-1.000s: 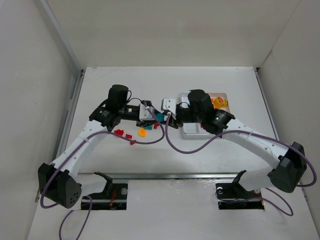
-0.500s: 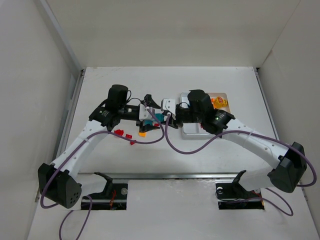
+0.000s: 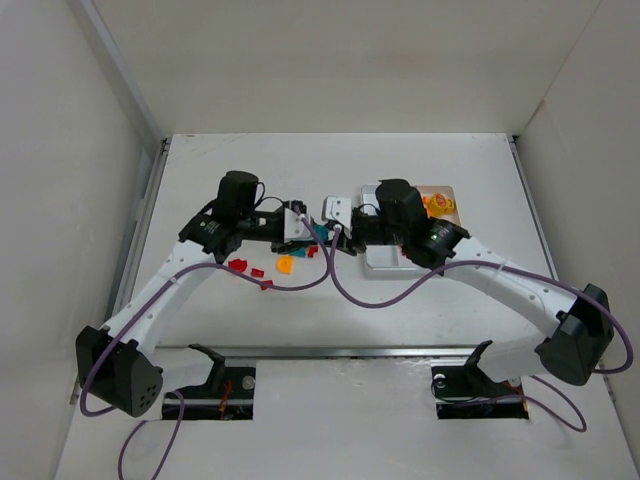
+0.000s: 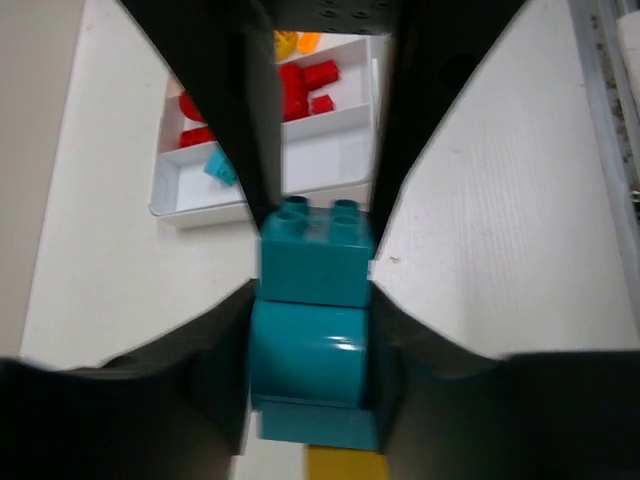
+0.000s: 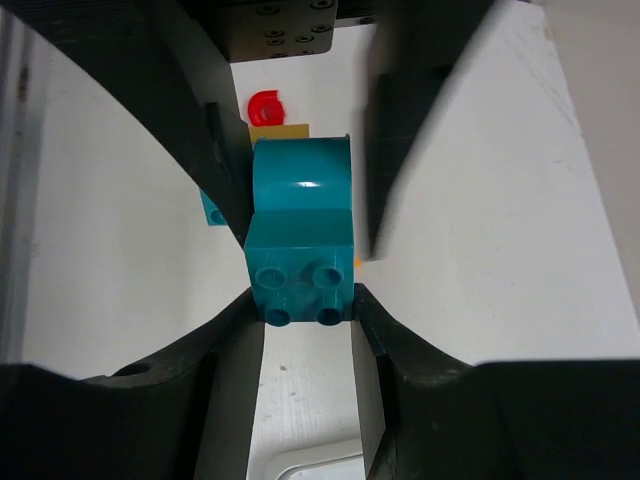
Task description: Sort the legos into containers by color
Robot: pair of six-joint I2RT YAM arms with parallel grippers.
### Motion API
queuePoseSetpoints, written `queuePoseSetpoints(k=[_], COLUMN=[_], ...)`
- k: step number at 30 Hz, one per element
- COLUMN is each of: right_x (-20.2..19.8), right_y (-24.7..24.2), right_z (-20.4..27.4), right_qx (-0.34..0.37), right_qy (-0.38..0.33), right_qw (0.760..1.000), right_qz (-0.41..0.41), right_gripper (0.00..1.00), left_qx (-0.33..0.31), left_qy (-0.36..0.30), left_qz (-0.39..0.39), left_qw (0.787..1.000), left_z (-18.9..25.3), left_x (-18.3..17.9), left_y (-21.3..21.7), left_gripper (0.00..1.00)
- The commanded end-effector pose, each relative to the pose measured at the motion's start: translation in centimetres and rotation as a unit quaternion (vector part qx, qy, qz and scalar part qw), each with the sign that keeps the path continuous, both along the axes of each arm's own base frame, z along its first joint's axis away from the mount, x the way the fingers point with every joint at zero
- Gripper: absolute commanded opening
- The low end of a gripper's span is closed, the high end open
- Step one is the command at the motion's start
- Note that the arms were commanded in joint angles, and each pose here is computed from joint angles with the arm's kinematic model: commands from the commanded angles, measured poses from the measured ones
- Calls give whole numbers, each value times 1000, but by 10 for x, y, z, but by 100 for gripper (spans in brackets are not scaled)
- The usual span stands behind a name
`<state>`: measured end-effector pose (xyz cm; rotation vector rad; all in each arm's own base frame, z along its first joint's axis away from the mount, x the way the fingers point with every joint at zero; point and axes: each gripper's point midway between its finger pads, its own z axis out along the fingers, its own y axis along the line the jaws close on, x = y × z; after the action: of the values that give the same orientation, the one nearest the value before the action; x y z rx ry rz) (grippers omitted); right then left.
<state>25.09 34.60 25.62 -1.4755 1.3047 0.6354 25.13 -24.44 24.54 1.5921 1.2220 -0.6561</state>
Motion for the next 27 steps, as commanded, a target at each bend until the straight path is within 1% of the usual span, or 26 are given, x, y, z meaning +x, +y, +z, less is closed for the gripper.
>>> queuePoseSetpoints(k=[1, 4, 5, 8, 9, 10, 11, 12, 13, 14, 15, 16, 17, 19, 21, 24, 27], right_x=[-5, -2, 1, 14, 30, 35, 43, 48, 66, 70, 77, 92, 96, 106, 119, 136, 147], right_y=[8, 8, 7, -1, -12, -21, -31, -40, -63, -74, -85, -103, -112, -123, -121, -130, -145], right_z=[33, 34, 34, 28, 27, 26, 19, 24, 22, 26, 27, 33, 16, 4, -31, -95, -136], right_qx=[38, 39, 37, 26, 19, 21, 23, 36, 46, 70, 84, 108, 119, 129, 113, 52, 3], right_qy=[-32, -36, -39, -37, -43, -36, -12, 0, 13, 37, 45, 41, 79, 97, 149, 215, 266], right_qw=[999, 998, 999, 998, 996, 995, 993, 992, 987, 981, 976, 968, 958, 947, 934, 903, 862], right_qz=[22, 15, 6, -38, -76, -91, -114, -121, -155, -176, -194, -223, -247, -277, -306, -369, -431], right_gripper=[0, 0, 0, 0, 0, 0, 0, 0, 0, 0, 0, 0, 0, 0, 0, 0, 0], left_qx=[9, 7, 7, 13, 13, 23, 30, 33, 42, 42, 44, 44, 45, 44, 35, 16, 1], left_qy=[-25, -24, -24, -20, -20, -18, -16, -17, -19, -19, -20, -19, -25, -26, -23, -28, -16], left_qz=[19, 15, 15, 21, 21, 24, 32, 29, 32, 27, 31, 31, 35, 37, 51, 61, 73], left_qw=[999, 1000, 1000, 999, 999, 999, 999, 999, 998, 999, 998, 998, 998, 998, 998, 998, 997], left_z=[5, 5, 5, 4, 4, -2, -5, -9, -12, -11, -11, -13, -12, -13, -11, 0, 5], left_x=[7, 6, 6, 4, 4, 4, 5, 5, 5, 1, 2, 0, 3, 3, 8, 12, 14], left_y=[6, 5, 5, 8, 8, 10, 13, 13, 16, 14, 15, 16, 17, 15, 13, 10, 8], left_gripper=[32, 12, 0, 0, 0, 0, 0, 0, 0, 0, 0, 0, 0, 0, 0, 0, 0])
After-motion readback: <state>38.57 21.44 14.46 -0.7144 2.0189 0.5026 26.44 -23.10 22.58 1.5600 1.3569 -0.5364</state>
